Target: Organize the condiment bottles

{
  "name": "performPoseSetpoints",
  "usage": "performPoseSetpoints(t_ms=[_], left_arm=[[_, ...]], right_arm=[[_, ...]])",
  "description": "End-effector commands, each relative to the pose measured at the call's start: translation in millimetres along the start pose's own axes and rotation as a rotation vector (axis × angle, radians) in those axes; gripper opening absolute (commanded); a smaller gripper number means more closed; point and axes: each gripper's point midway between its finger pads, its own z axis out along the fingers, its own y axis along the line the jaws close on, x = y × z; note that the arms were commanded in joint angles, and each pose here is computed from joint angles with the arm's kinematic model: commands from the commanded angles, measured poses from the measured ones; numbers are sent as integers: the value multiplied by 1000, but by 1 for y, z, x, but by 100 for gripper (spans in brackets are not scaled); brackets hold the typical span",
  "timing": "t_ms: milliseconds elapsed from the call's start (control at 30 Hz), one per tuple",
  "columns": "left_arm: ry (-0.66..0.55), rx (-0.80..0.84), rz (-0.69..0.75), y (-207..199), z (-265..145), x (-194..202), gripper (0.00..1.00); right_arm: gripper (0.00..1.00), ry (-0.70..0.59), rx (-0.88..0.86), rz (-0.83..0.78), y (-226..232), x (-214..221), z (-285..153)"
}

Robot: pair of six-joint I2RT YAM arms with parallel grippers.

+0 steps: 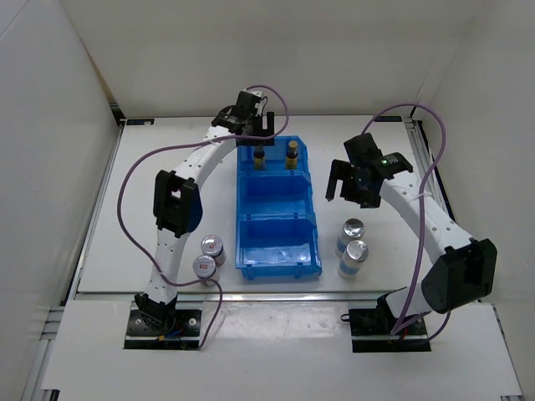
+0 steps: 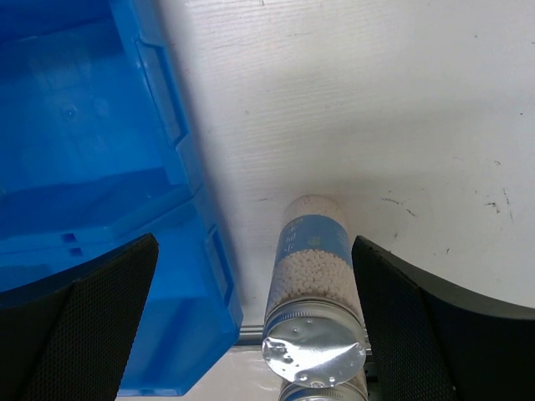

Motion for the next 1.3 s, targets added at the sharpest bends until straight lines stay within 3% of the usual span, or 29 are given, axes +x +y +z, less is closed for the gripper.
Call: performPoseSetpoints(t_ms=[0, 233, 467, 600, 833, 1100, 1267], left_arm=[[-199, 8, 15, -7, -66, -71, 100], [-406, -8, 13, -4, -158, -131, 100], [-483, -127, 28, 29, -235, -128, 100], [-427, -212, 51, 55, -247, -88, 100], [-311, -279, 44, 89, -226, -12, 100], [-364, -240, 11, 90, -239, -7, 100], [-366, -239, 10, 92, -240, -1, 100]], right_arm=[[100, -21, 11, -17, -4, 0, -7], [100, -10, 28, -30, -7, 3, -2], [100, 47, 48, -59, -13, 13, -7], [100, 97, 66, -92, -17, 30, -3], [96, 128, 96, -76, -23, 45, 4], [83, 158, 120, -91, -28, 56, 10], [81, 193, 129, -84, -28, 66, 14]])
